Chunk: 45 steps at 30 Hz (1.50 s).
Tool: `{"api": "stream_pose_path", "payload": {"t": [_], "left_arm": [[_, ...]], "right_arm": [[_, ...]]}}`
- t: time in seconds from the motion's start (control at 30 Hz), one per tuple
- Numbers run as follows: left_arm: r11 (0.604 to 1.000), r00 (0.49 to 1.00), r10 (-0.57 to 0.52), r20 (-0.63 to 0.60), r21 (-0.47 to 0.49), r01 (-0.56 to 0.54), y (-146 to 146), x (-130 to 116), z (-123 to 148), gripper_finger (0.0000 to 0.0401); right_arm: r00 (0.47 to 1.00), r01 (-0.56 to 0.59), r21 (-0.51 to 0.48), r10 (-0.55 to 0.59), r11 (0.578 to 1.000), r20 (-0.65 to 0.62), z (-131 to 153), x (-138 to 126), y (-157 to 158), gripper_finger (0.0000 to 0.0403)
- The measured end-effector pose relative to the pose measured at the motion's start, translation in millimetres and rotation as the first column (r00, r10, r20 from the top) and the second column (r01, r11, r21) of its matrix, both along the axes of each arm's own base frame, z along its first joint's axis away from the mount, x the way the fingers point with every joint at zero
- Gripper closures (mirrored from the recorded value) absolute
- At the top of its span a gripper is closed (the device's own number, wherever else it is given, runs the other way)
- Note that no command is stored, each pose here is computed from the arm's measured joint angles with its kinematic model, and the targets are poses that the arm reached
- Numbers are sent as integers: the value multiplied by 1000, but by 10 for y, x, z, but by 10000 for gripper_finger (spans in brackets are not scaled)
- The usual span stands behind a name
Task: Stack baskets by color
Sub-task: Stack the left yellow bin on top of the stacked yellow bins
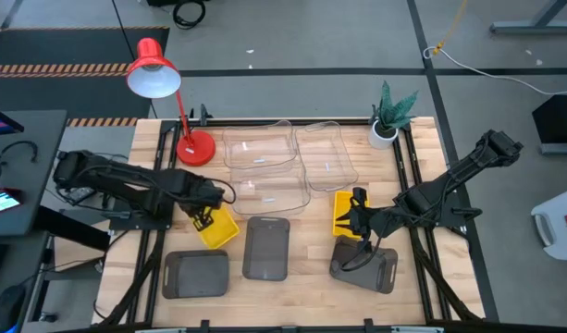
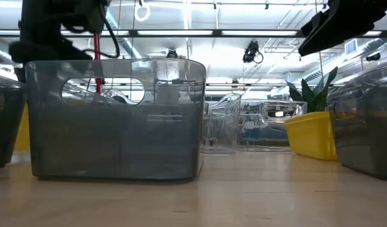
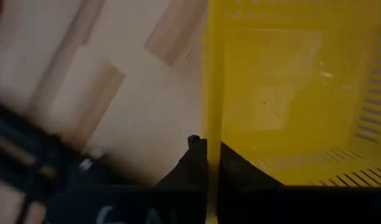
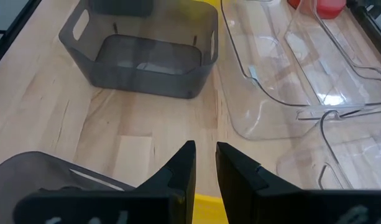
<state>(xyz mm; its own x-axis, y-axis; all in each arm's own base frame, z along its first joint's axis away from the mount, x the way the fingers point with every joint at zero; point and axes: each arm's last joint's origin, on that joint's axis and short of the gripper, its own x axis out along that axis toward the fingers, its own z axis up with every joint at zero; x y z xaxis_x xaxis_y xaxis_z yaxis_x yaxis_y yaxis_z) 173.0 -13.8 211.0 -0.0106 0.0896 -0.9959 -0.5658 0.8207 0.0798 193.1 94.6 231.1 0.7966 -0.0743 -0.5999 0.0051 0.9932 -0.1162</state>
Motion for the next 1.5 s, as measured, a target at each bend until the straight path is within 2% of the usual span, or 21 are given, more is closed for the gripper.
{"api": "stream_pose_path", "payload": {"t": [0.13,0.23,0.6,0.7,0.87,1.0,1.13,1.23,1.33,1.5], "left_arm": [[1000,998,-11,-55,4,12,4,-38,245,394],[1000,999,-13,-48,8,13,4,-32,437,394],[998,990,-35,135,50,29,13,38,1116,393],[995,976,-39,213,96,19,24,79,1235,393],[988,928,-32,370,152,-27,34,229,1296,393],[979,900,-25,434,191,-65,39,471,1239,393],[983,870,-34,491,176,-61,92,746,1157,393],[990,851,-35,524,136,-43,170,936,1083,393],[995,859,-31,511,98,-22,264,1082,1049,393],[994,863,-85,497,107,37,370,1373,1161,393]], "right_arm": [[1000,-1,8,1,1000,-2,-1,0,2,335],[1000,-3,5,3,1000,-2,-1,0,1,335],[1000,-13,-7,13,1000,-4,-1,0,2,335],[1000,-18,-14,18,1000,-3,0,0,2,335],[999,-11,-101,15,995,41,31,22,-6,335],[997,-14,-157,25,988,69,102,80,-29,335],[995,-40,-205,59,978,86,247,168,-4,335],[991,-63,-238,89,969,100,359,247,39,335],[989,-81,-268,112,960,101,432,334,85,335],[985,-102,-302,138,948,100,549,508,177,332]]}}
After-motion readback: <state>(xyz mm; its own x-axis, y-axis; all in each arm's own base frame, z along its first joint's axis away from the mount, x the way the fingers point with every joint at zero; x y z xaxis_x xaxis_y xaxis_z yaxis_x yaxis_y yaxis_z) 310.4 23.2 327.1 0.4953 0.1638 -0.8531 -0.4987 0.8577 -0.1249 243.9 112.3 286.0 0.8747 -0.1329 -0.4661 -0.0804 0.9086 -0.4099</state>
